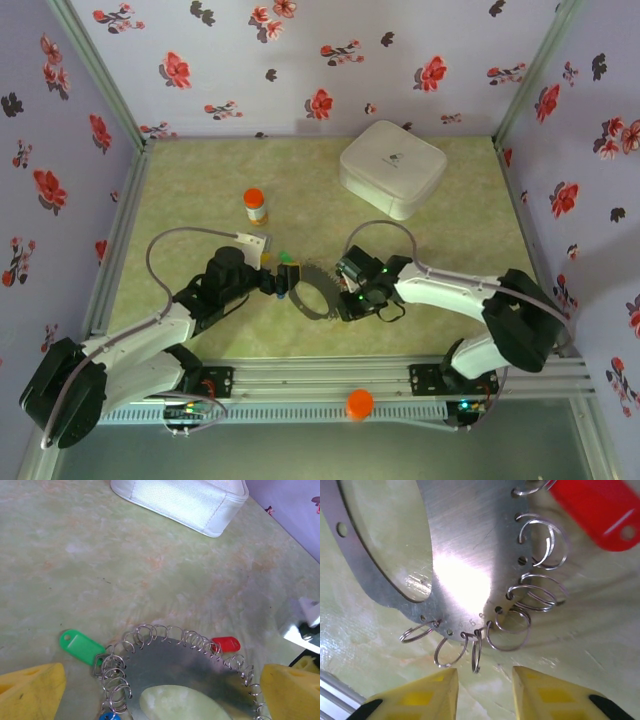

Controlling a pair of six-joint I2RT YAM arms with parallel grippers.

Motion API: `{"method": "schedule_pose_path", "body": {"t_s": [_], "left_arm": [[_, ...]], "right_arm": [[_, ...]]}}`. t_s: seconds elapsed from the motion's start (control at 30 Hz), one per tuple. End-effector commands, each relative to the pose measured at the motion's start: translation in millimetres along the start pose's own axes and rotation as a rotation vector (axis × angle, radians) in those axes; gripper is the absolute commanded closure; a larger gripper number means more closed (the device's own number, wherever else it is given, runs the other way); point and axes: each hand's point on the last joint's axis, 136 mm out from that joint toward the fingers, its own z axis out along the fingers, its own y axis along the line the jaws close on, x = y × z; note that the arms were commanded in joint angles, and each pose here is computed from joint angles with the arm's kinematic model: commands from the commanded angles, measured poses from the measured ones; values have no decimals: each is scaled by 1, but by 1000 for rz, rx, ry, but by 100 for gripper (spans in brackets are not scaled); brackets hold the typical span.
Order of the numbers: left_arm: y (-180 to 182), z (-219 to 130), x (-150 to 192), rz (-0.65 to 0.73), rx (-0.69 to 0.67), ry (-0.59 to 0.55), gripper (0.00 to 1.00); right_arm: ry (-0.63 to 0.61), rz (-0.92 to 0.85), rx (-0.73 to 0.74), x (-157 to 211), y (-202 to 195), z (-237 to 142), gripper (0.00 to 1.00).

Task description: Put the keys on the keyring

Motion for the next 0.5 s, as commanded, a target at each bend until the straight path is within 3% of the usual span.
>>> {"method": "schedule_pose_path", "body": {"t_s": [0.0, 0.23, 0.47], "left_arm": [[1, 0, -2, 19, 5, -16, 0], [1, 3, -3, 17, 6, -19, 0], [25, -3, -8, -29, -119, -66, 0]], "right_arm": [[-64, 26, 35, -10, -2, -26, 64], [-123, 155, -36, -16, 21, -38, 63], [-149, 269, 138, -17, 30, -25, 56]]}}
